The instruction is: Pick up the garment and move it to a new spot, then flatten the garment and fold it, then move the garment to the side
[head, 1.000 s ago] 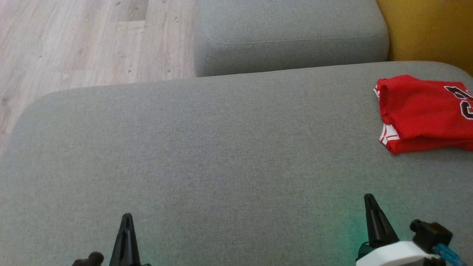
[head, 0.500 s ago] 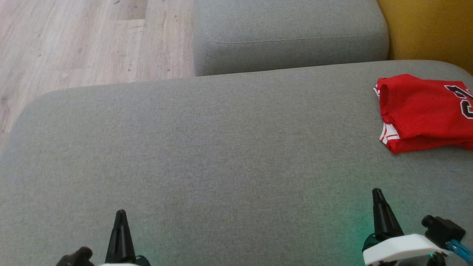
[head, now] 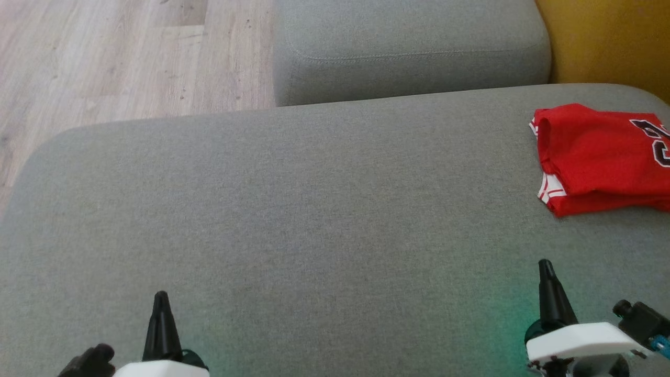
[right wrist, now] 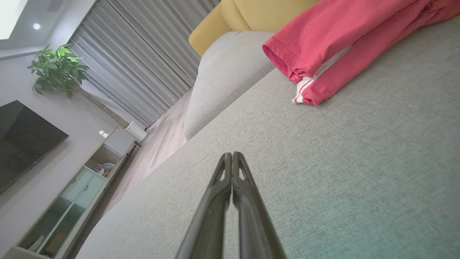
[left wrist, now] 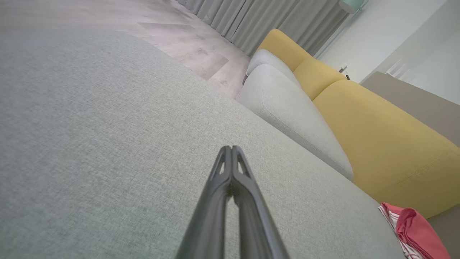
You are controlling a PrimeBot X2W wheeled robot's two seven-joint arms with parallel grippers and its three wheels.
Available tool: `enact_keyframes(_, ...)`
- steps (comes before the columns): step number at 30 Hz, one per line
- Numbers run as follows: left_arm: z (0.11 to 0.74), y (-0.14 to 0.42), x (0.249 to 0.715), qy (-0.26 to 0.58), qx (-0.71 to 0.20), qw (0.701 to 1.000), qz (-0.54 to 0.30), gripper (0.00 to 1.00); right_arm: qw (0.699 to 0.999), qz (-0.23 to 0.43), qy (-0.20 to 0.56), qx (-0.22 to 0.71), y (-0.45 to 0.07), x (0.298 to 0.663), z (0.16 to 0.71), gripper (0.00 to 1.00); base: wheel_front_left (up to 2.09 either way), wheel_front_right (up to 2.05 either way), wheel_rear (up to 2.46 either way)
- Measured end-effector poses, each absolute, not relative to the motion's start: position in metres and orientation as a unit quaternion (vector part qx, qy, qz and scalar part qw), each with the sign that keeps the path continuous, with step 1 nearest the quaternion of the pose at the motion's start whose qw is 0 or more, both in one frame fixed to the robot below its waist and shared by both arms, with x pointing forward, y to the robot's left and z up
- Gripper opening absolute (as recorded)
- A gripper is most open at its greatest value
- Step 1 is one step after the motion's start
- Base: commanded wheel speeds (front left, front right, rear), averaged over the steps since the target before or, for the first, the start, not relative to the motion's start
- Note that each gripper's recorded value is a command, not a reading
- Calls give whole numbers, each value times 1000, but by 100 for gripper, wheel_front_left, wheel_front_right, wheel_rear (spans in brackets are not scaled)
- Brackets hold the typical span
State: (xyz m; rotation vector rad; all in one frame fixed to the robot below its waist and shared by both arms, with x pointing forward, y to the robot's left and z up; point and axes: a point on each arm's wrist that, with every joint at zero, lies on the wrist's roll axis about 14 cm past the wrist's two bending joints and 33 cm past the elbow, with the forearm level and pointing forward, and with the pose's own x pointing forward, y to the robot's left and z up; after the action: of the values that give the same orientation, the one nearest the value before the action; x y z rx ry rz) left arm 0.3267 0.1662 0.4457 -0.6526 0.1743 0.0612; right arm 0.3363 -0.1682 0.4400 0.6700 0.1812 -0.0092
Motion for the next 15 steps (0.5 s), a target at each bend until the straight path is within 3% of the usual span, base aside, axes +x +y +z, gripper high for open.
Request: enact_keyframes(15, 445, 171, 333, 91, -400, 911, 41, 0, 910, -26, 83, 405, -177, 343, 444, 0, 0, 0, 0)
